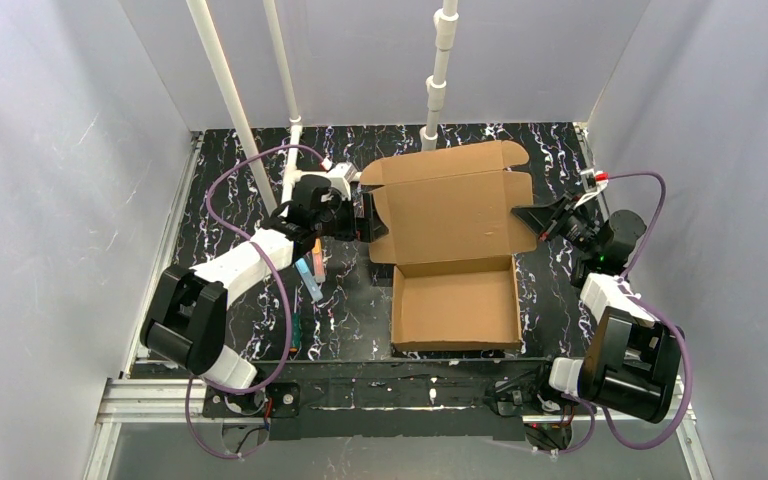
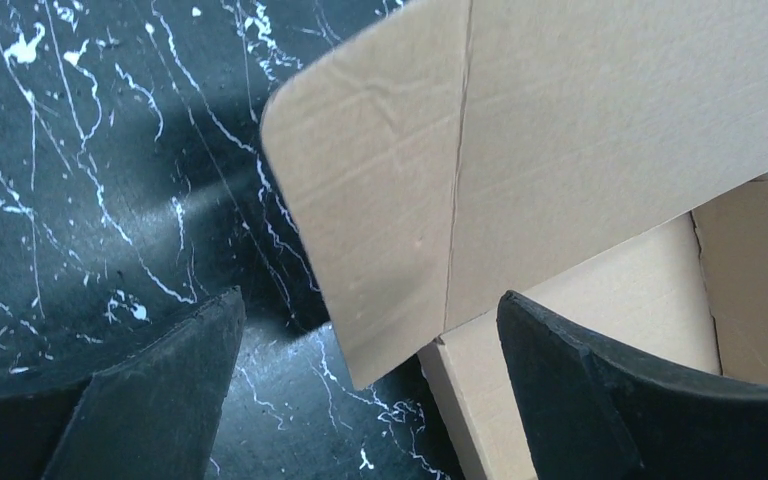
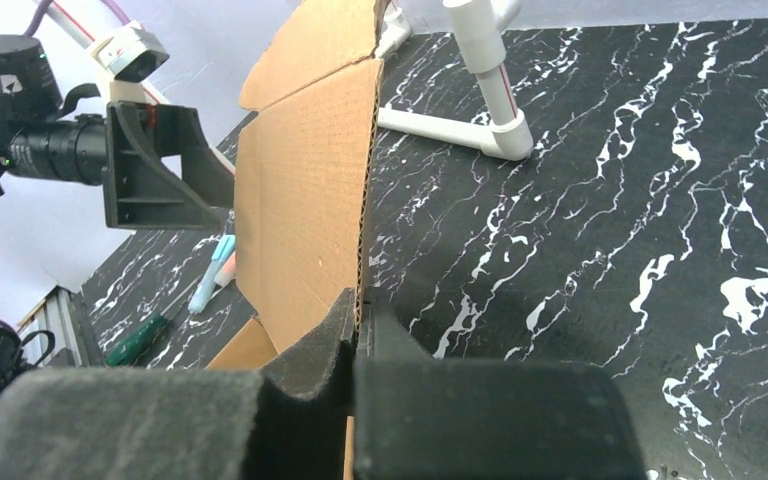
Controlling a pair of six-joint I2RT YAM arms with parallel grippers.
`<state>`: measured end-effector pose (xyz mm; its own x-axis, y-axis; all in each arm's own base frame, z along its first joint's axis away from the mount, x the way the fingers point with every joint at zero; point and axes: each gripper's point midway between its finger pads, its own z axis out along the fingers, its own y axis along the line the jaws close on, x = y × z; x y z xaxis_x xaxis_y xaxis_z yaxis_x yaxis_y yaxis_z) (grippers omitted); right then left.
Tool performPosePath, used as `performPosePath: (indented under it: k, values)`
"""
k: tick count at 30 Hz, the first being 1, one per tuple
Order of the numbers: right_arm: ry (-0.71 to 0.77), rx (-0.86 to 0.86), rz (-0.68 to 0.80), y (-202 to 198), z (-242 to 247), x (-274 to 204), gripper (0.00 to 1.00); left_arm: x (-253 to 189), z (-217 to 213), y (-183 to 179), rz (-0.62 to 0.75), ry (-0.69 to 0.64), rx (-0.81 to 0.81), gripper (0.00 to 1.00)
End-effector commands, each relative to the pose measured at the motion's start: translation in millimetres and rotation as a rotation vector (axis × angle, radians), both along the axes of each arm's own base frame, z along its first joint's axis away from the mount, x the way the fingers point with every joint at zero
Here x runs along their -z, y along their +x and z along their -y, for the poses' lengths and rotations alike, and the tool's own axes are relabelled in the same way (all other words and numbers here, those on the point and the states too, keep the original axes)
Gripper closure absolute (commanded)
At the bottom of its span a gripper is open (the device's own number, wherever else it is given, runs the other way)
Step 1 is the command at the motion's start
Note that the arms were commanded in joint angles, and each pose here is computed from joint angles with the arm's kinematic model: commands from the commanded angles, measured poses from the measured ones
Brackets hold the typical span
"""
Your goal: Fold the paper box
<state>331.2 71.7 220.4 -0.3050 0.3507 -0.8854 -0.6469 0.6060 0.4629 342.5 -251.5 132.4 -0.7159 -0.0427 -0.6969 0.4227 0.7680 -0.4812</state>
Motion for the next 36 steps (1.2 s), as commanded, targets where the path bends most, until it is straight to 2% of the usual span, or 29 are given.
performPosePath:
  k: [1, 4, 8, 11, 16, 19, 21, 22, 26, 29, 33, 36]
  values:
    - [-0.040, -0.062, 0.139, -12, -7, -27, 0.99, -21, 6, 11, 0.057, -0.060, 0.022, 0.06]
    - [-0.041, -0.074, 0.149, -16, -9, -31, 0.99, -23, 10, 8, 0.051, -0.101, 0.038, 0.11]
    - [-0.041, -0.081, 0.144, -17, -10, -30, 0.99, -29, 11, 1, 0.054, -0.143, 0.055, 0.31]
    - [-0.036, -0.095, 0.126, -15, -12, -26, 0.99, -33, 10, -4, 0.073, -0.148, 0.068, 0.38]
    - [-0.043, -0.131, 0.107, -13, -20, -21, 0.99, -39, 12, -8, 0.099, -0.159, 0.098, 0.70]
    - [-0.079, -0.144, 0.098, -11, -23, -16, 0.99, -42, 14, -10, 0.111, -0.162, 0.126, 0.82]
    - [-0.116, -0.153, 0.096, -10, -26, -11, 0.99, -42, 14, -12, 0.126, -0.157, 0.142, 0.96]
    - [-0.137, -0.154, 0.101, -9, -26, -9, 0.99, -43, 13, -13, 0.137, -0.150, 0.147, 1.00]
    - [-0.244, -0.165, 0.112, -3, -26, 2, 0.99, -48, 7, -14, 0.209, -0.123, 0.147, 1.00]
    - [-0.371, -0.180, 0.184, 8, -22, 11, 0.99, -61, -3, -8, 0.335, -0.082, 0.124, 1.00]
    - [-0.432, -0.223, 0.245, 23, -19, 18, 0.98, -78, -12, 3, 0.518, -0.001, 0.110, 1.00]
    - [-0.454, -0.251, 0.272, 32, -21, 22, 0.98, -86, -14, 11, 0.608, 0.060, 0.126, 1.00]
